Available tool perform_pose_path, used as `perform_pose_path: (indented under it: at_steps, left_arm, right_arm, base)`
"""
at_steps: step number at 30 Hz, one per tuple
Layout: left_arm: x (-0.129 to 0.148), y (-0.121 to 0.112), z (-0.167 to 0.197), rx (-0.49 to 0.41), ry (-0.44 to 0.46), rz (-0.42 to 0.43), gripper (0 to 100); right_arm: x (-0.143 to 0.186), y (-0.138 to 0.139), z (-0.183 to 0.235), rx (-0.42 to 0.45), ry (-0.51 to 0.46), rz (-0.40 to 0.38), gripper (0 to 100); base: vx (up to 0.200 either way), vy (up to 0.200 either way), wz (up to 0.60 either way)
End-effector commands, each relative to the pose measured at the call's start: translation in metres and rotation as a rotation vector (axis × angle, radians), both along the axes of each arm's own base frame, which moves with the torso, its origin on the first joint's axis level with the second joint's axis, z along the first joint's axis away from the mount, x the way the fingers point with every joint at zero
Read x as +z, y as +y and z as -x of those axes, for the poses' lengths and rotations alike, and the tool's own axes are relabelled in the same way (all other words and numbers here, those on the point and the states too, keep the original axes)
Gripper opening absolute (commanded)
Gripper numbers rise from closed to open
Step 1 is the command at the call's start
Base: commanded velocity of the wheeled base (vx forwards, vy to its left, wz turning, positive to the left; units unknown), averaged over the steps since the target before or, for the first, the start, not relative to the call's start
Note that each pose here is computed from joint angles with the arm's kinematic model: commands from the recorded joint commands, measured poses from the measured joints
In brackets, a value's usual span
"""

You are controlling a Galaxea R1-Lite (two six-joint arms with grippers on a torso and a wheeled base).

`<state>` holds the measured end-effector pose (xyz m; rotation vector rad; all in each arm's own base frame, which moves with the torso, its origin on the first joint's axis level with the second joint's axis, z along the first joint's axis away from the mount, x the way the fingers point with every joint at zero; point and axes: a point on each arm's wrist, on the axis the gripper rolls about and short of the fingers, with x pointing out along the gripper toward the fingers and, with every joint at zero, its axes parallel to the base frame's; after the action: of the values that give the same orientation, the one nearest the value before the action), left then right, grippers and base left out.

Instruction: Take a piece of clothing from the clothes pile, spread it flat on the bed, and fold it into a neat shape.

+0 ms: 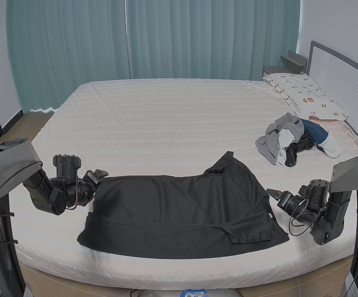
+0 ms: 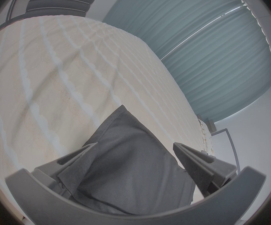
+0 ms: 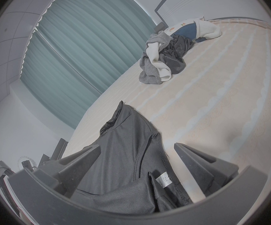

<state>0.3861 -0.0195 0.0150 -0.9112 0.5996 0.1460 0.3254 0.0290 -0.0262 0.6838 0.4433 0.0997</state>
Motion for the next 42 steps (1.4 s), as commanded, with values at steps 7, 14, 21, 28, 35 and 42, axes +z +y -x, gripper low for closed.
perform_pose_path:
  at_steps: [7, 14, 21, 28, 35, 42]
  left_arm:
    - [0.002, -0.001, -0.002, 0.004, -0.01, 0.007, 100]
    - [0.002, -0.001, -0.001, 0.008, -0.009, 0.003, 100]
    - [0.003, -0.003, -0.004, 0.002, -0.018, 0.002, 100]
    - [-0.001, -0.001, -0.017, 0.012, -0.036, 0.001, 100]
    - [-0.007, 0.005, -0.028, 0.044, -0.048, -0.015, 100]
    - [-0.027, 0.018, -0.046, 0.05, -0.053, -0.073, 100]
  right_arm:
    - [0.0, 0.0, 0.0, 0.001, -0.006, 0.001, 100]
    - [0.0, 0.001, 0.0, 0.003, -0.004, 0.001, 100]
    - [0.0, 0.002, 0.0, 0.007, -0.004, 0.002, 100]
    - [0.0, 0.003, 0.0, 0.01, -0.006, 0.002, 100]
    - [-0.001, 0.003, 0.0, 0.011, -0.003, 0.002, 100]
    - [-0.005, 0.004, 0.0, 0.014, 0.005, 0.006, 100]
  base:
    - [0.0, -0.086, 0.0]
    - [0.029, 0.0, 0.0]
    - [0.143, 0.0, 0.0]
    - [0.0, 0.0, 0.0]
    - [0.0, 0.0, 0.0]
    - [0.0, 0.0, 0.0]
